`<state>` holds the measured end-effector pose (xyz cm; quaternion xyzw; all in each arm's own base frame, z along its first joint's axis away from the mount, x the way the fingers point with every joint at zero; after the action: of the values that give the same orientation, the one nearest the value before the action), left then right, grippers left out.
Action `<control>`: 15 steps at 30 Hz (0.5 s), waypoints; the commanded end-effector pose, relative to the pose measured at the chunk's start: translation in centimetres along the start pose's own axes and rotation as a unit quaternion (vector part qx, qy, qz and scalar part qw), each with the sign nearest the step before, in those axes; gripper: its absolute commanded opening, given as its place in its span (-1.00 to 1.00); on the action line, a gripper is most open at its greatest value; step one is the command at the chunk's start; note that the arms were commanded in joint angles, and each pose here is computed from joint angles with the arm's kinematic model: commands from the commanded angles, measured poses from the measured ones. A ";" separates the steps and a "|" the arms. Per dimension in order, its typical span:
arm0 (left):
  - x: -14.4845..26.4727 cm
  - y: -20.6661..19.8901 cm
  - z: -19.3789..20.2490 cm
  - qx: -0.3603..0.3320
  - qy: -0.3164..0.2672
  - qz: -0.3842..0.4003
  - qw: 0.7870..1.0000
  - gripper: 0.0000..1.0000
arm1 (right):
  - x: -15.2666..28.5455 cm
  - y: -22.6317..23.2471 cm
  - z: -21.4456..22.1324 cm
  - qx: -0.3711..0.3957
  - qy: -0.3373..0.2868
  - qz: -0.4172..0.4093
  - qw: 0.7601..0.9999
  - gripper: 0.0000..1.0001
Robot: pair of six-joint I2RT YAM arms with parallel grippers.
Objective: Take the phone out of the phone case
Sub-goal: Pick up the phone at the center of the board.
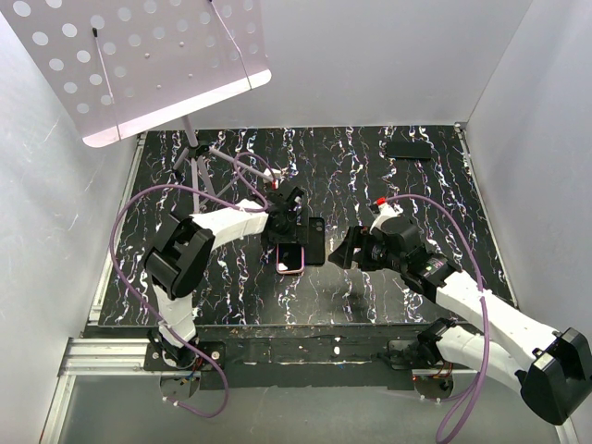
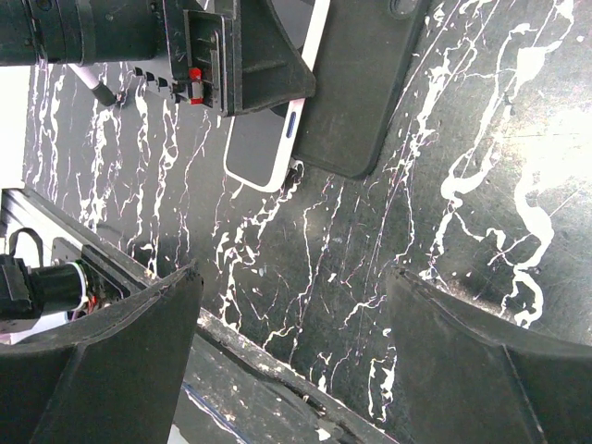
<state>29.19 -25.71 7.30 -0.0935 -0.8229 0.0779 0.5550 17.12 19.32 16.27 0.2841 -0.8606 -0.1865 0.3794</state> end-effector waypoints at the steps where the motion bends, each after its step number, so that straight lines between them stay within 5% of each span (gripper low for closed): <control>1: -2.9 2.1 2.7 0.010 0.041 -0.050 0.998 0.51 | 0.0 0.5 -1.0 0.000 -0.021 -0.013 1.000 0.71; 4: -2.7 1.7 2.7 0.008 0.038 -0.031 0.999 0.27 | 0.1 0.4 -0.9 0.001 -0.020 -0.010 1.000 0.71; 8: -1.0 1.1 1.9 0.002 0.008 -0.004 1.000 -0.32 | 0.2 0.3 -0.9 0.002 -0.022 -0.007 1.000 0.71; 15: 3.5 -0.6 -0.3 -0.013 -0.045 0.093 0.995 -0.82 | 0.1 0.3 -1.0 0.000 -0.021 -0.007 1.000 0.71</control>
<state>28.49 -25.41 7.77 -0.1180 -0.8329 0.1012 0.5311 17.24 19.22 16.28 0.2807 -0.8612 -0.1891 0.3791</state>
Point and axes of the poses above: each gripper's point midway between its finger pads, its own x axis back along the fingers, its own y axis along the line the jaws close on, z = x × y, the point moved 5 cm from there along x, back along the fingers, and after that the axes turned 4 degrees about x, right-handed, at the moved point
